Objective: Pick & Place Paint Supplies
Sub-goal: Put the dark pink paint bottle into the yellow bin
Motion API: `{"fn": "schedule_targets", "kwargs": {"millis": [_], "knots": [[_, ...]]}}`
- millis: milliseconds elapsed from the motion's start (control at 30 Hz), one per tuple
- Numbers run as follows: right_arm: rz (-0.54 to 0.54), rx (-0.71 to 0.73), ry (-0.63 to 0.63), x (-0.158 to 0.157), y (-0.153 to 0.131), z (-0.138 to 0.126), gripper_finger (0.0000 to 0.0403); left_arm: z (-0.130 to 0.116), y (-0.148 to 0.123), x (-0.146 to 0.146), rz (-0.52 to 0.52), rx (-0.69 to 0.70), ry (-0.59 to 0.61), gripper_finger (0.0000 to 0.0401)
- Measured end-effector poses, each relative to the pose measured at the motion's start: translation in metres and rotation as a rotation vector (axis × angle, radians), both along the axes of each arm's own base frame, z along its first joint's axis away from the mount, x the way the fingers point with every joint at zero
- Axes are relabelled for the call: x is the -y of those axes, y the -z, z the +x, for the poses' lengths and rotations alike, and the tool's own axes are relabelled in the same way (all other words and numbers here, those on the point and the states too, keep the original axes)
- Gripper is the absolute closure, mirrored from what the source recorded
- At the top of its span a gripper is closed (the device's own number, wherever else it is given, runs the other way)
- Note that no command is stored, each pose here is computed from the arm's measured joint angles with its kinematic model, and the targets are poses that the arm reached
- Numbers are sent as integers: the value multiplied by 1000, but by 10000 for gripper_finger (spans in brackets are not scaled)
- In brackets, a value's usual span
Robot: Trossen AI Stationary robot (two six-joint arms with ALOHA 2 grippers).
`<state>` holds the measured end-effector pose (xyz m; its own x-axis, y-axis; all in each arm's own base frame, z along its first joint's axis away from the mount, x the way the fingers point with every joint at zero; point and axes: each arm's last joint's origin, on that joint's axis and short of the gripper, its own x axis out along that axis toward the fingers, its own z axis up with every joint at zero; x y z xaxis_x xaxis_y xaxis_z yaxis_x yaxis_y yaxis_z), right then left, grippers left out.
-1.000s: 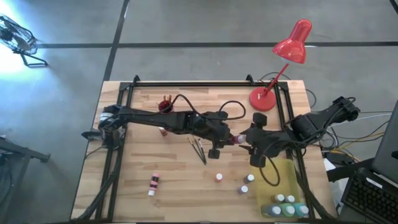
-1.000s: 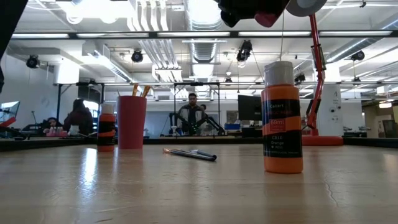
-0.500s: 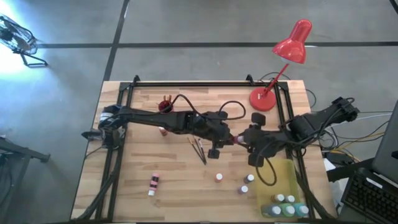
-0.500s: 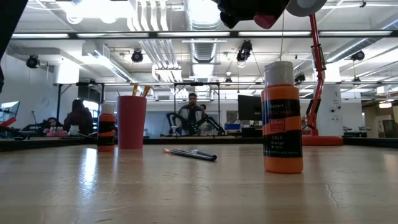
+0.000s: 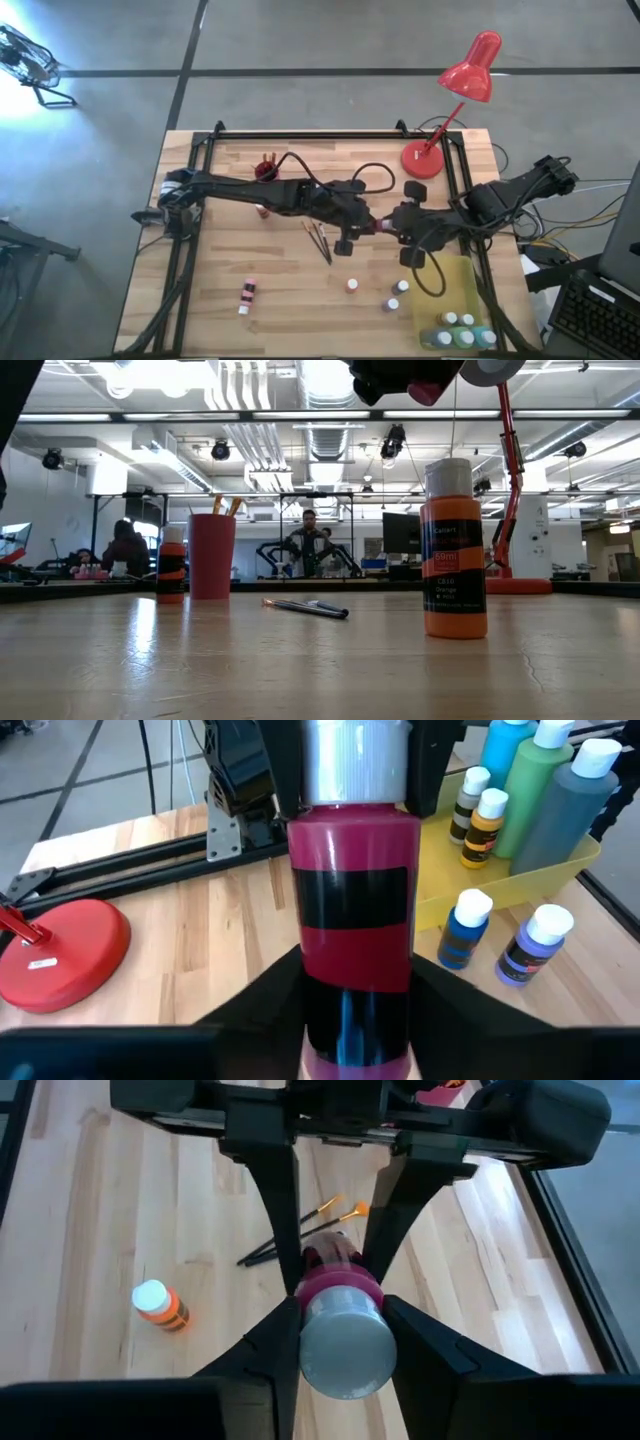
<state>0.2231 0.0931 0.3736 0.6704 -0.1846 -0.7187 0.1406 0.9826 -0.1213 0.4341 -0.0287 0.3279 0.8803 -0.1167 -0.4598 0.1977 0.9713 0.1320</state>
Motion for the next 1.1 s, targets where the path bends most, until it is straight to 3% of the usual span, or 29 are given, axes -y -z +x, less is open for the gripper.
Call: {"fn": "schedule_targets", "kwargs": {"millis": [200, 367, 567, 800, 933, 1100], "knots": [[5, -42, 1, 3, -3, -8, 289, -11, 0, -4, 43, -88, -86, 179], [78, -83, 66, 5, -10, -16, 289, -32, -14, -11, 131, -144, -241, 145], [215, -121, 60, -7, -15, -26, 289, -57, -29, -19, 237, -174, -441, 144], [372, -165, 151, -28, -12, -38, 289, -77, -37, -22, 235, -150, -459, 144], [419, -206, 236, -39, -6, -43, 289, -87, -38, -25, 212, -65, -479, 144], [451, -305, 316, -52, 7, -39, 289, -100, -20, -31, 178, 64, -501, 144]]}}
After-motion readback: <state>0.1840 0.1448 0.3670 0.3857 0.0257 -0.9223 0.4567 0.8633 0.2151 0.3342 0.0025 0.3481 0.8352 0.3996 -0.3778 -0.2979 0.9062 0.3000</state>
